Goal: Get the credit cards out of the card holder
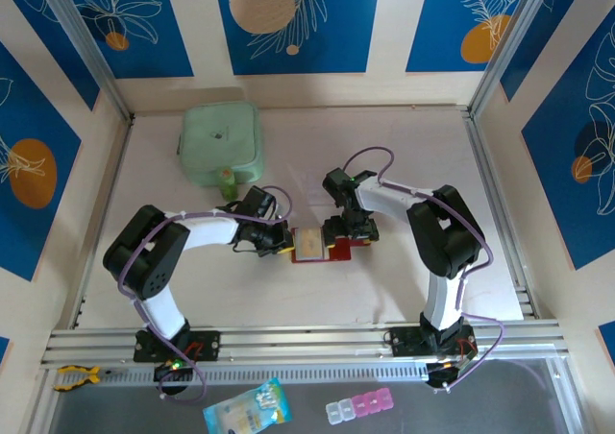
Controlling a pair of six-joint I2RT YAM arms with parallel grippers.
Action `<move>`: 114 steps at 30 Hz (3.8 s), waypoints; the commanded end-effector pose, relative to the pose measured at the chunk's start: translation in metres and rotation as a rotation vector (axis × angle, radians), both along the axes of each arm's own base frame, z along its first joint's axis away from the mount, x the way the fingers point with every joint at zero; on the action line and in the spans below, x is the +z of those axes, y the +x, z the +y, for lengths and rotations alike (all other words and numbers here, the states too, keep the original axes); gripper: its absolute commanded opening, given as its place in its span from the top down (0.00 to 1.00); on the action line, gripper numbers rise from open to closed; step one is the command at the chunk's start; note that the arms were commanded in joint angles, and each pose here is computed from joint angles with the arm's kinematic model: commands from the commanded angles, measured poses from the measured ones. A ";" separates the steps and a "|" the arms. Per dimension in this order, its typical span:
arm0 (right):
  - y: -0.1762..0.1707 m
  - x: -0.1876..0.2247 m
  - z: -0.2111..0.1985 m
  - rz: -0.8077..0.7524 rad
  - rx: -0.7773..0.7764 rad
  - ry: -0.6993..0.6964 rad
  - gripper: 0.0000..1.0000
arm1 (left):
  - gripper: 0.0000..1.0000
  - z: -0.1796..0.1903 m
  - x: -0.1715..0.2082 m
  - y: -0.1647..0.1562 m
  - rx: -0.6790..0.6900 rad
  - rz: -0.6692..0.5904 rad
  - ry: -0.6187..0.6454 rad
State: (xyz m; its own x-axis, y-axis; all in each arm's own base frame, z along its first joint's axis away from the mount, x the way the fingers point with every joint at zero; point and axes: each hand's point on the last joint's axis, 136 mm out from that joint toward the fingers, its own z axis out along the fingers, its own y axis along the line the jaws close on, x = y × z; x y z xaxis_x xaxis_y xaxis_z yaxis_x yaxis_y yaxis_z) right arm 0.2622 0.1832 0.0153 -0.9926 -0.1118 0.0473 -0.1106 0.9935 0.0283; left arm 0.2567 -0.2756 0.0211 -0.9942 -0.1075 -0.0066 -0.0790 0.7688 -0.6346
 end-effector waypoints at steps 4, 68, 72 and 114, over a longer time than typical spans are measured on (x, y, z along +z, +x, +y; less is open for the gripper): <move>-0.021 -0.029 -0.008 0.092 -0.021 -0.021 0.09 | 0.95 -0.003 0.012 0.002 0.006 -0.015 0.002; -0.005 0.065 0.038 -0.114 -0.029 0.207 0.27 | 0.95 -0.012 0.048 0.009 -0.071 -0.114 0.041; -0.006 0.070 0.063 -0.090 -0.044 0.390 0.31 | 0.95 -0.016 0.046 0.006 -0.085 -0.106 0.027; -0.005 0.024 0.084 0.015 -0.055 0.610 0.68 | 0.93 -0.012 -0.006 -0.008 -0.100 -0.014 0.082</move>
State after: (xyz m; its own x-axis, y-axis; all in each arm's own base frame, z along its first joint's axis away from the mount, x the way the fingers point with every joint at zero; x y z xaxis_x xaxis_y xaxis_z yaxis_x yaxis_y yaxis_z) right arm 0.2616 0.2700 0.0479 -0.9984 -0.0557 -0.0098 -0.0505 0.8008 0.5967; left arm 0.2591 -0.2945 0.0310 -0.9981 -0.0213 -0.0585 0.0188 0.7923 -0.6098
